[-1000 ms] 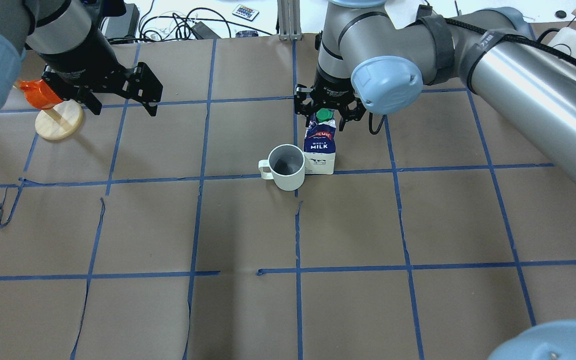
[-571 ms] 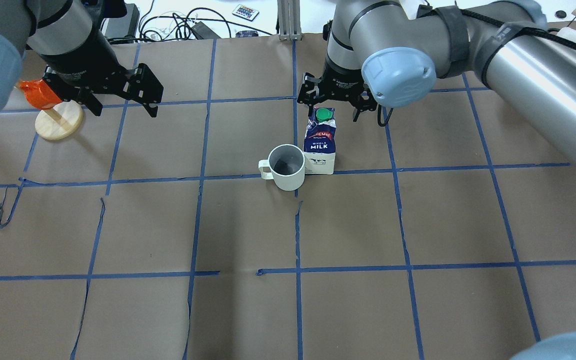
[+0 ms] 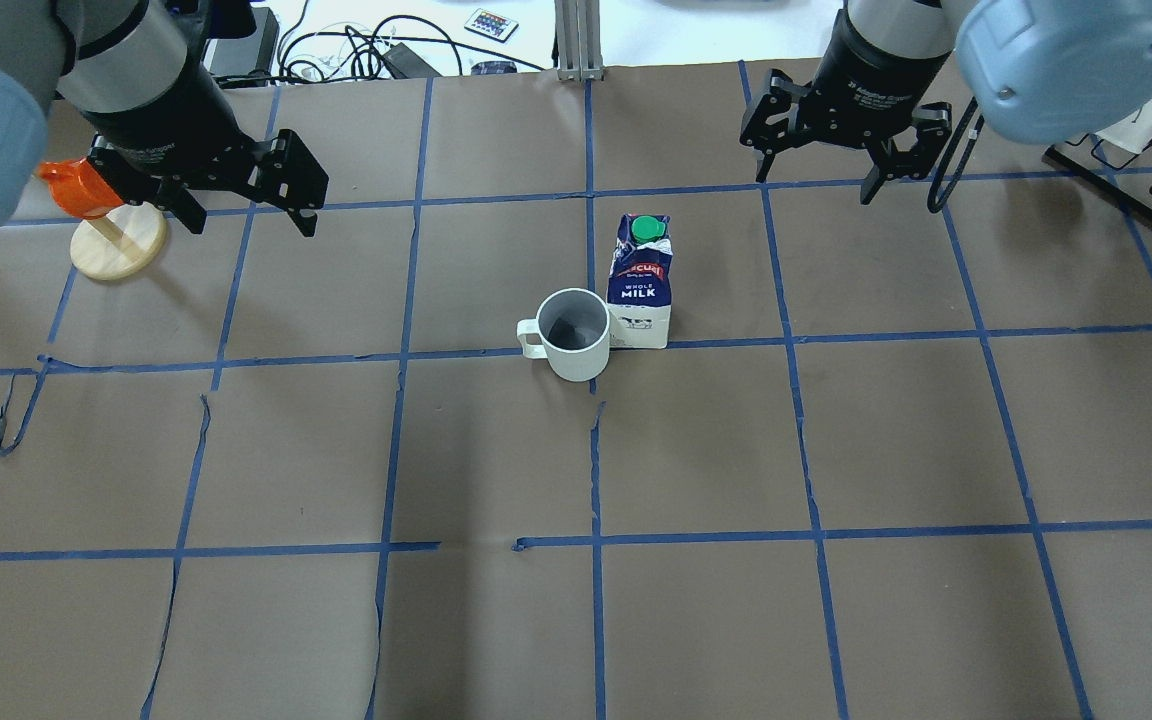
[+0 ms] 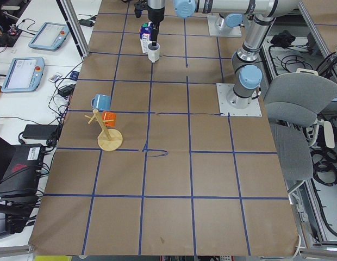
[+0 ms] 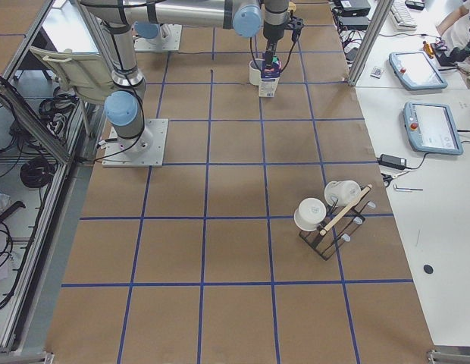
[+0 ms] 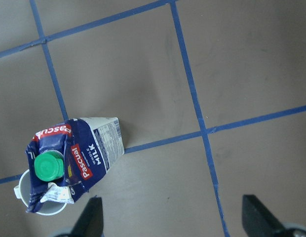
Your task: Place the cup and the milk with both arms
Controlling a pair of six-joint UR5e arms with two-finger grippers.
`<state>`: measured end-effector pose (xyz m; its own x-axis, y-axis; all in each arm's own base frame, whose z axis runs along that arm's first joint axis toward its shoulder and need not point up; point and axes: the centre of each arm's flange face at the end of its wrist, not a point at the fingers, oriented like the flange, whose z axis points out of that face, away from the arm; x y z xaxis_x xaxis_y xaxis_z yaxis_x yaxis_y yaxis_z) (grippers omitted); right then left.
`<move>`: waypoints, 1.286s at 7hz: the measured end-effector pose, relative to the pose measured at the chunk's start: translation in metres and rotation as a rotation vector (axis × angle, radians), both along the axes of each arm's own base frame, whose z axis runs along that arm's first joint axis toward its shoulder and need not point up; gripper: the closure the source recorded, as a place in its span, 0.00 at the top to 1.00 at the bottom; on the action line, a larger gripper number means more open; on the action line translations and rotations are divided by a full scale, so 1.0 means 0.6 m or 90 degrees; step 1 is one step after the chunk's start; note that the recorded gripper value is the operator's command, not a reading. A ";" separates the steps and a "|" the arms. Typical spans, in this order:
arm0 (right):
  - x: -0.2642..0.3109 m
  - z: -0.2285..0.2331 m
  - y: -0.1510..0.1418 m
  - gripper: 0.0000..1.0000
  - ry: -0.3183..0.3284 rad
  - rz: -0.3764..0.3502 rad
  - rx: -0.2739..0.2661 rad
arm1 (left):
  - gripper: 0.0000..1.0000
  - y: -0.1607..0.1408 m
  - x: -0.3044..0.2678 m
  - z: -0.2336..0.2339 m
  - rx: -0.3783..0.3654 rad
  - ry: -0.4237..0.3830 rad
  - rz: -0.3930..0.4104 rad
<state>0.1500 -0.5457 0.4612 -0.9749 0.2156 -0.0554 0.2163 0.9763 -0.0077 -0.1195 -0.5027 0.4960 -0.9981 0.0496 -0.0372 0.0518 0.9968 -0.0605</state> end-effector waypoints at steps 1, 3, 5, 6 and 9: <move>-0.008 0.006 0.017 1.00 0.034 0.028 0.020 | 1.00 0.000 0.000 0.000 0.000 0.000 0.000; -0.010 0.011 0.032 1.00 0.057 0.055 0.035 | 1.00 0.002 -0.001 0.001 -0.001 0.000 0.000; -0.004 0.020 0.035 1.00 0.041 0.059 0.030 | 1.00 0.003 -0.001 0.001 -0.001 0.000 -0.001; -0.003 0.021 0.037 1.00 0.038 0.060 0.028 | 1.00 0.003 -0.001 0.000 -0.001 0.000 0.000; -0.004 0.020 0.038 1.00 0.041 0.061 0.029 | 1.00 0.004 -0.002 0.000 0.000 0.000 -0.001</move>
